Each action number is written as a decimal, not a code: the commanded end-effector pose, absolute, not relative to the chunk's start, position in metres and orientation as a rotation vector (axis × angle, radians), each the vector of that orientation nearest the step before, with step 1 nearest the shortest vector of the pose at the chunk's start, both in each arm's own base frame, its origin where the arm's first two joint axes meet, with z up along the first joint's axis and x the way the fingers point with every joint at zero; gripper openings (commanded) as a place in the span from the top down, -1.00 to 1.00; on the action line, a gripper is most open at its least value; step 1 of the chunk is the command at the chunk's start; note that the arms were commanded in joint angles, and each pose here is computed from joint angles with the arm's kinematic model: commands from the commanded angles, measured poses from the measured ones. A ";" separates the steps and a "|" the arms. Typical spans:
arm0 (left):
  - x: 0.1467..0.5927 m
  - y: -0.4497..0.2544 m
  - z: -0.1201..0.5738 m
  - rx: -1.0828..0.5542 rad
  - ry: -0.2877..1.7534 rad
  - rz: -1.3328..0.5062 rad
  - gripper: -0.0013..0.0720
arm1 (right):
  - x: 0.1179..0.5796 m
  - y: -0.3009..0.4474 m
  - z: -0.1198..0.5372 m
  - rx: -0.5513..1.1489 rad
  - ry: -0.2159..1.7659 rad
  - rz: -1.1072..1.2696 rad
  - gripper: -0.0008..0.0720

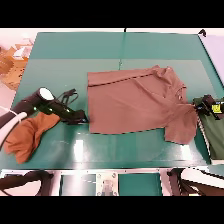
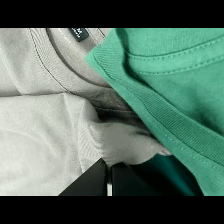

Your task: Fold the shirts.

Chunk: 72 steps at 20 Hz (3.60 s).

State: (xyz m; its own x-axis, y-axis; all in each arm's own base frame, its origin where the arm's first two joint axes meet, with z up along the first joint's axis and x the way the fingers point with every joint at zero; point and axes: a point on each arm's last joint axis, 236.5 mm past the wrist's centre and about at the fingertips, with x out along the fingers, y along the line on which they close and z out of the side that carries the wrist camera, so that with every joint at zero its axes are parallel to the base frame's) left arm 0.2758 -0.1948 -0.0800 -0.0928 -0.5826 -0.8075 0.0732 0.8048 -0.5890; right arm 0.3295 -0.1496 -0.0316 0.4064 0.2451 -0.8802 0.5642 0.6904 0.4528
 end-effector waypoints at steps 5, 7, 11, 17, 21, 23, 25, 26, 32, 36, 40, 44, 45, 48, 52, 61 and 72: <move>0.239 -0.244 -0.100 -0.392 1.585 -0.688 -0.35 | 0.330 -0.149 -0.032 0.828 1.169 -0.232 0.94; 0.243 -0.247 -0.100 -0.397 1.566 -0.683 -0.15 | 0.329 -0.149 -0.032 0.829 1.172 -0.231 0.94; 0.239 -0.254 -0.082 -0.361 1.575 -0.779 0.90 | 0.326 -0.144 -0.031 0.838 1.188 -0.215 0.94; 0.311 -0.206 0.049 -0.347 1.288 -0.776 0.91 | 0.344 -0.122 0.057 0.806 0.988 -0.127 0.94; 0.350 -0.152 0.235 -0.287 0.801 -0.692 0.90 | 0.358 -0.070 0.241 0.748 0.631 0.118 0.94; 0.335 -0.133 0.343 -0.191 0.528 -0.655 0.90 | 0.342 -0.046 0.334 0.668 0.439 0.163 0.94; 0.301 -0.118 0.442 -0.102 0.270 -0.593 0.90 | 0.312 -0.028 0.414 0.566 0.247 0.148 0.94; 0.281 -0.111 0.481 -0.070 0.167 -0.551 0.90 | 0.292 -0.018 0.450 0.507 0.147 0.130 0.94; 0.233 -0.063 0.560 -0.035 -0.074 -0.274 0.90 | 0.207 0.028 0.563 0.255 -0.199 0.021 0.94; 0.274 -0.046 0.518 -0.059 0.055 -0.234 0.90 | 0.230 0.007 0.546 0.330 -0.133 0.032 0.94; 0.356 -0.052 0.408 -0.167 0.307 -0.335 0.90 | 0.298 -0.041 0.464 0.471 0.065 0.096 0.94; 0.439 -0.090 0.261 -0.315 0.583 -0.515 0.90 | 0.396 -0.054 0.290 0.608 0.365 0.164 0.94; 0.457 -0.099 0.218 -0.323 0.661 -0.527 0.90 | 0.419 -0.059 0.236 0.637 0.444 0.130 0.94; 0.514 -0.117 0.115 -0.389 0.794 -0.491 0.90 | 0.471 -0.080 0.107 0.715 0.609 0.028 0.94; 0.567 -0.110 0.038 -0.456 0.812 -0.387 0.90 | 0.530 -0.097 0.002 0.832 0.754 0.008 0.94; 0.587 -0.099 -0.004 -0.427 0.832 -0.337 0.90 | 0.564 -0.112 -0.024 0.745 0.864 0.101 0.94; 0.534 -0.122 -0.082 -0.451 1.132 -0.437 0.90 | 0.506 -0.105 -0.065 0.649 1.154 0.102 0.94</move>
